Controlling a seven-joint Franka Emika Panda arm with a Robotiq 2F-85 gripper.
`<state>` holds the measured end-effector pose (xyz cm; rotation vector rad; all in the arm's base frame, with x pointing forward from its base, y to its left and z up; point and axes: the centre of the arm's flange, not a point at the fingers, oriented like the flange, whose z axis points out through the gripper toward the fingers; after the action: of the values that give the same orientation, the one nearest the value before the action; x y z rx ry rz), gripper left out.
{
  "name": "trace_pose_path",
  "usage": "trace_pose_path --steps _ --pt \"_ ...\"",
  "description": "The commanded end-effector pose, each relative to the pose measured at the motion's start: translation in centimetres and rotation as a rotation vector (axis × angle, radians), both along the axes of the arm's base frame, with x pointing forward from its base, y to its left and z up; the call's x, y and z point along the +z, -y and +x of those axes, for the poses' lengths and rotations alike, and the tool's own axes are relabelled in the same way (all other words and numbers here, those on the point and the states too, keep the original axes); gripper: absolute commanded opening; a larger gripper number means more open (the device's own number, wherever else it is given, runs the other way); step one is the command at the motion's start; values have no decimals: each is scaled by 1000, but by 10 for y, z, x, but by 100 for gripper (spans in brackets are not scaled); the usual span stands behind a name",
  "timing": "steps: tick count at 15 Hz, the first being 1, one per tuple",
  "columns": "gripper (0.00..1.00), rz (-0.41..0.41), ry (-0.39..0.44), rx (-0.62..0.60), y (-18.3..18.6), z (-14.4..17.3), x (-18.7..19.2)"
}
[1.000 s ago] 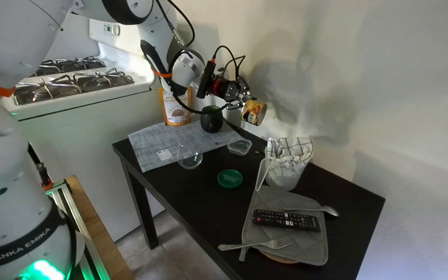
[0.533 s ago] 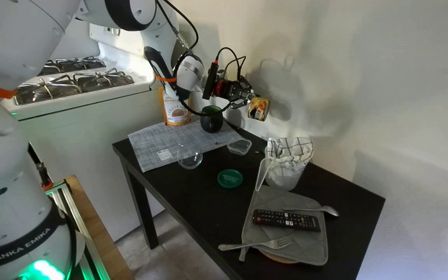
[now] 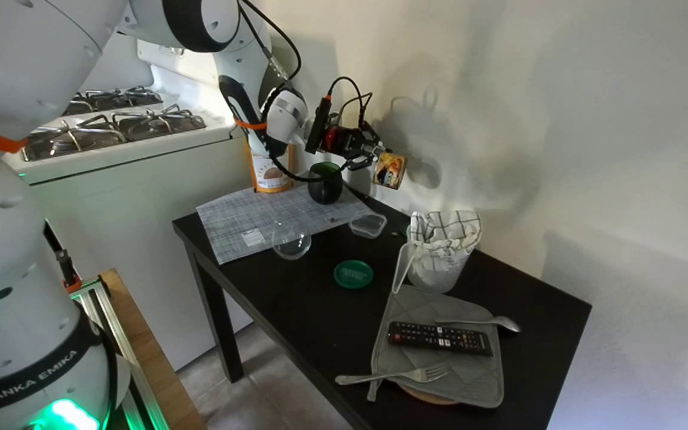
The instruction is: Pick up the yellow can and pour some of the substance into the clear square lunch box
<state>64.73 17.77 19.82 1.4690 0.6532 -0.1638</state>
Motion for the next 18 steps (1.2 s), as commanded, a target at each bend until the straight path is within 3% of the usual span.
trace_pose_path --steps 1,10,13,18 --pt "4 -50 -31 -33 -3 -6 -7" --pt "4 -77 -56 -70 9 -12 -13" --pt "4 -19 -39 -59 18 -15 -11" --pt "4 169 22 3 36 -22 -14"
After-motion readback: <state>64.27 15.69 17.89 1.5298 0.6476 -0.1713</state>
